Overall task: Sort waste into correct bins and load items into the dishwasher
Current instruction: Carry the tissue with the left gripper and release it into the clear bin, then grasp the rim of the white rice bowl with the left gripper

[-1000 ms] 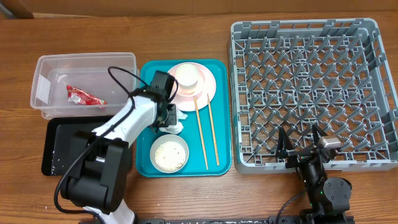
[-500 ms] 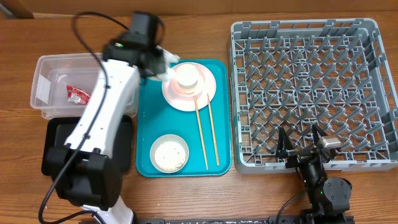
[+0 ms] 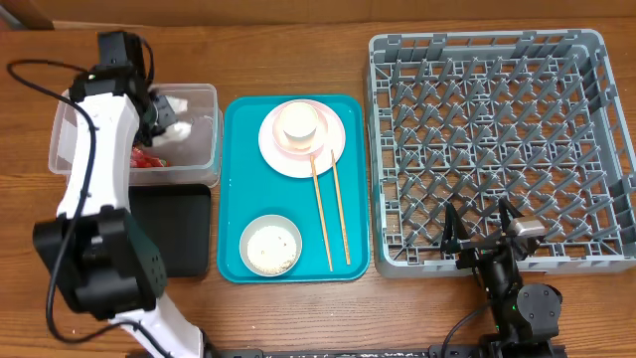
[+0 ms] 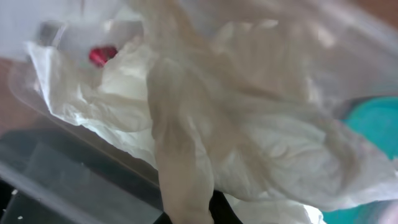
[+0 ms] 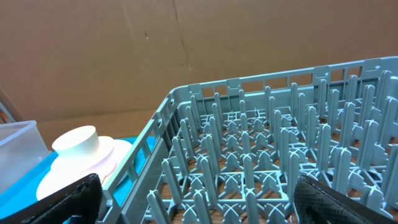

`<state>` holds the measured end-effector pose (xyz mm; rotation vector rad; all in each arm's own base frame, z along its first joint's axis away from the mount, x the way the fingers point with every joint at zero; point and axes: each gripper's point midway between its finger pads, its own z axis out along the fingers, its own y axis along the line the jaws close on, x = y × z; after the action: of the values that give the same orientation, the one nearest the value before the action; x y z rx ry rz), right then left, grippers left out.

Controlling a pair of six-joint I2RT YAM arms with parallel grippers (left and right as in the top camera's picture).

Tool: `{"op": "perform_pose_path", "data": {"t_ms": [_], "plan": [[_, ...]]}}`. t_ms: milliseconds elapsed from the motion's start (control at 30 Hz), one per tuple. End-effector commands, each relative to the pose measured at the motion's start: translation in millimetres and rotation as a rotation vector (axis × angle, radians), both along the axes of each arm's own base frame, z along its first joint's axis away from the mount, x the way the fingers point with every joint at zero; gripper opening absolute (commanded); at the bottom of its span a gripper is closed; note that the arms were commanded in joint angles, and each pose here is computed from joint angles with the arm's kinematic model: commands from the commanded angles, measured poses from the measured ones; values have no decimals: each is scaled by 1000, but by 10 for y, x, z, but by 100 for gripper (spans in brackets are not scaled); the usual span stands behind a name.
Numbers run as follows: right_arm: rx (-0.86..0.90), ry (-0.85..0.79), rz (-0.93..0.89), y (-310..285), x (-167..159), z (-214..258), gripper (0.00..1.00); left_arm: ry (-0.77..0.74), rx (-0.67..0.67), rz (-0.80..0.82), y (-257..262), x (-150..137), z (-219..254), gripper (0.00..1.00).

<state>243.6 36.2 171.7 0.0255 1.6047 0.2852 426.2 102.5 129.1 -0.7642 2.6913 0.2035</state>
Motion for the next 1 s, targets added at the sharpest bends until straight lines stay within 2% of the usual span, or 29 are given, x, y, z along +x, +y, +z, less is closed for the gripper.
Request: {"op": "perform_pose_path", "data": {"t_ms": [0,133,167,200,233,267,300,400,567,767,967], "plan": [[3,-6,0,0,2,-12,100,86,-35,20,24,-19,-445,4],[3,-6,0,0,2,-12,100,101,-74,10,-35,21,-607,4],[3,-6,0,0,2,-12,100,101,-79,8,-44,24,-611,7],[3,-6,0,0,2,-12,100,99,-84,6,-53,28,-608,14],[3,-6,0,0,2,-12,100,95,-89,4,-62,38,-593,39],[3,-6,0,0,2,-12,100,91,-96,-6,-77,50,-560,70],[3,-6,0,0,2,-12,100,91,-98,-14,-83,52,-531,74],[3,-6,0,0,2,-11,100,86,-117,-38,-127,57,-349,75],[3,-6,0,0,2,-12,100,-23,-161,-76,-282,118,408,79],[3,-6,0,0,2,-12,100,-93,-312,-179,-769,-153,1006,68],[3,-6,0,0,2,-12,100,48,-343,-382,-1485,-603,1057,54]]}}
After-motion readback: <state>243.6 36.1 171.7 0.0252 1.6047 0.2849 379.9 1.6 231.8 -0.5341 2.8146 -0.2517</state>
